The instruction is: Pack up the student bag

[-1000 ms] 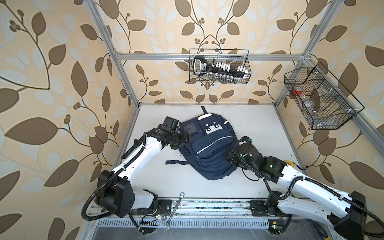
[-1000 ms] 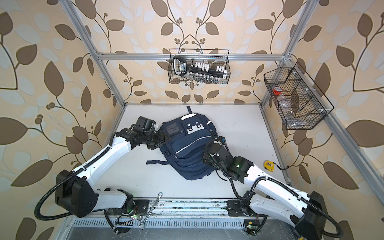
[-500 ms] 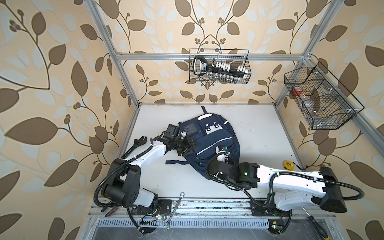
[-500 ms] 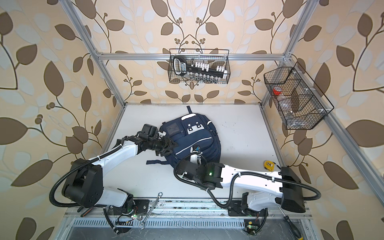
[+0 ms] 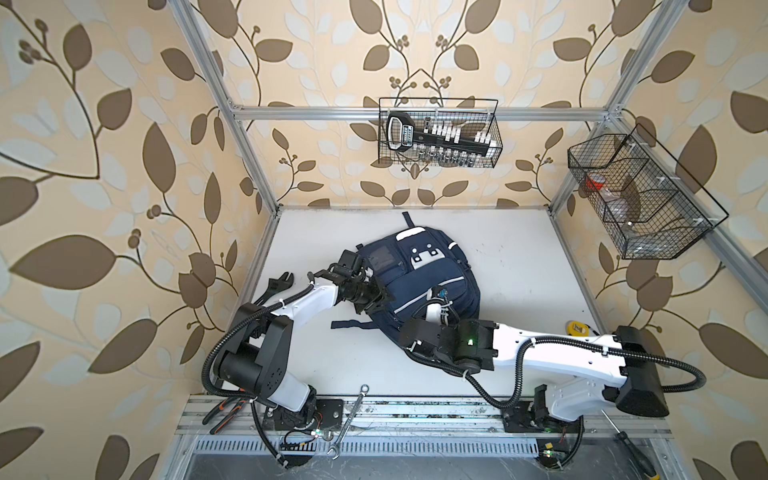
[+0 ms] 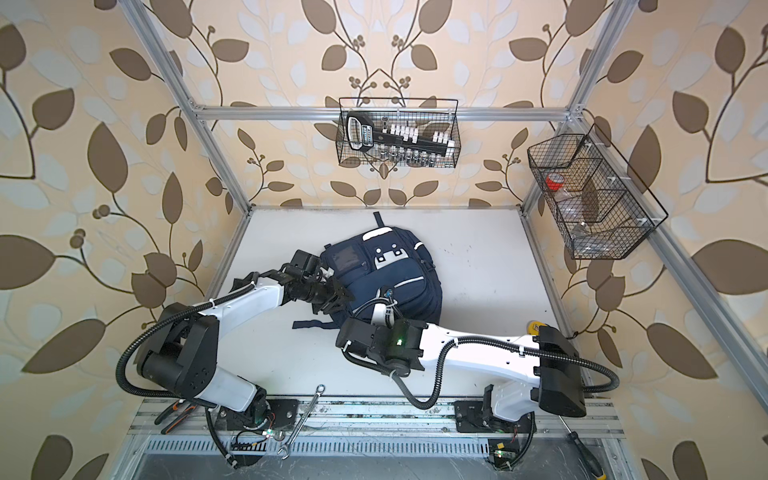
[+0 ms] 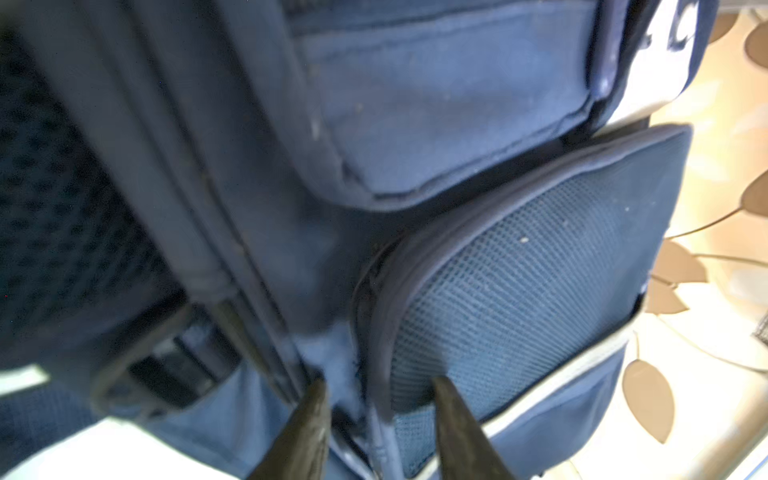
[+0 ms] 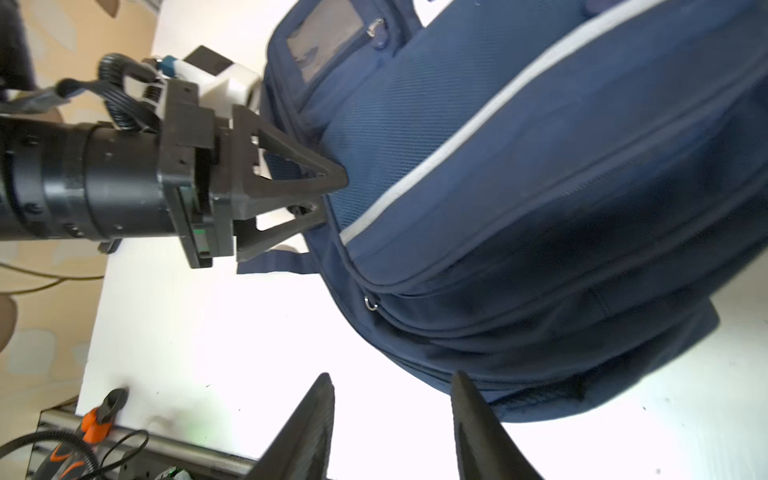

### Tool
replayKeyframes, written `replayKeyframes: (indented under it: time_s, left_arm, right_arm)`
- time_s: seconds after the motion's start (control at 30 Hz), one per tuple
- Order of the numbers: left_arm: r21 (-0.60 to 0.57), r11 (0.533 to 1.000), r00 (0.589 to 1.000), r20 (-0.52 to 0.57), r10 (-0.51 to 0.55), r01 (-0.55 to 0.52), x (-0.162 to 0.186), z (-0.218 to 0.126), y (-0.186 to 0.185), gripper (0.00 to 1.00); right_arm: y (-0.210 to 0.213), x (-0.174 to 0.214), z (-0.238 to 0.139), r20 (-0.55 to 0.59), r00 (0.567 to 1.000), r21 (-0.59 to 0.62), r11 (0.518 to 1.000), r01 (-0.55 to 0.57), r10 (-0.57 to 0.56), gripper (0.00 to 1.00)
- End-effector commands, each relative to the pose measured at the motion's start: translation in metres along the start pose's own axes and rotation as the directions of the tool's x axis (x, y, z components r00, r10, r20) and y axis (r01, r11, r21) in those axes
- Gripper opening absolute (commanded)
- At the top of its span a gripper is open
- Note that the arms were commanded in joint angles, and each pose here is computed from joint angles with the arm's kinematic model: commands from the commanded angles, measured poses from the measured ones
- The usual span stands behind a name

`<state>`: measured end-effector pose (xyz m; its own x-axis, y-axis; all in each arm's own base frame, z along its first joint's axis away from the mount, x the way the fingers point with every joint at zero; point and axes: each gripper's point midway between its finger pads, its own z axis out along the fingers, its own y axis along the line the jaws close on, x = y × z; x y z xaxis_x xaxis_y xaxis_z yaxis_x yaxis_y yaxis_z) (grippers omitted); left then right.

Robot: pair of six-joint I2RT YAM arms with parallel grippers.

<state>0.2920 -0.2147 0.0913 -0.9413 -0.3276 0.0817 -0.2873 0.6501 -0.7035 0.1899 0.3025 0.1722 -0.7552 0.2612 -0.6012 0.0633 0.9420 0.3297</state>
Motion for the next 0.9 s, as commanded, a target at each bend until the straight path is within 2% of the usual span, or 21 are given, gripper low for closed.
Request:
replayKeyframes:
  time_s: [0.0, 0.13, 0.2, 0.23, 0.37, 0.47, 0.57, 0.7, 0.87]
  left_arm:
    - [0.044, 0.997, 0.998, -0.009, 0.058, -0.057, 0.001, 0.005, -0.023, 0.29]
    - [0.067, 0.985, 0.986, 0.059, 0.154, -0.157, -0.004, -0.009, -0.057, 0.17]
    - [0.087, 0.979, 0.982, 0.069, 0.178, -0.184, -0.008, -0.014, -0.072, 0.03]
    - [0.097, 0.976, 0.98, 0.065, 0.19, -0.196, -0.009, -0.015, -0.079, 0.0]
    - [0.196, 0.955, 0.975, 0.03, 0.219, -0.22, -0.005, -0.018, -0.104, 0.0]
    - [0.298, 0.931, 0.976, 0.008, 0.216, -0.209, 0.003, -0.02, -0.12, 0.0]
    - [0.338, 0.914, 0.972, 0.006, 0.235, -0.223, 0.013, -0.021, -0.128, 0.0]
    - [0.358, 0.903, 0.967, 0.005, 0.253, -0.238, 0.018, -0.02, -0.131, 0.0]
    - [0.372, 0.9, 0.969, -0.007, 0.248, -0.228, 0.021, -0.018, -0.128, 0.0]
  right_arm:
    - [-0.007, -0.002, -0.004, 0.011, 0.999, 0.035, 0.998, -0.049, 0.049, 0.47]
    - [-0.01, -0.002, -0.012, -0.013, 0.999, 0.003, 0.999, -0.041, 0.041, 0.47]
    - [-0.015, -0.002, -0.015, -0.02, 0.999, 0.002, 0.999, -0.045, 0.046, 0.48]
    - [-0.016, -0.002, -0.016, -0.021, 0.999, -0.004, 0.999, -0.047, 0.047, 0.49]
    - [-0.016, -0.011, -0.022, -0.005, 0.998, -0.029, 0.998, -0.062, 0.062, 0.55]
    - [-0.016, -0.02, -0.017, 0.021, 0.997, -0.015, 0.997, -0.078, 0.078, 0.68]
    - [-0.007, -0.026, -0.003, 0.034, 0.996, 0.025, 0.996, -0.088, 0.087, 0.76]
    - [-0.01, -0.028, 0.019, 0.071, 0.994, 0.206, 0.974, -0.096, 0.083, 0.78]
    - [-0.016, -0.038, 0.046, 0.092, 0.992, 0.334, 0.936, -0.114, 0.088, 0.78]
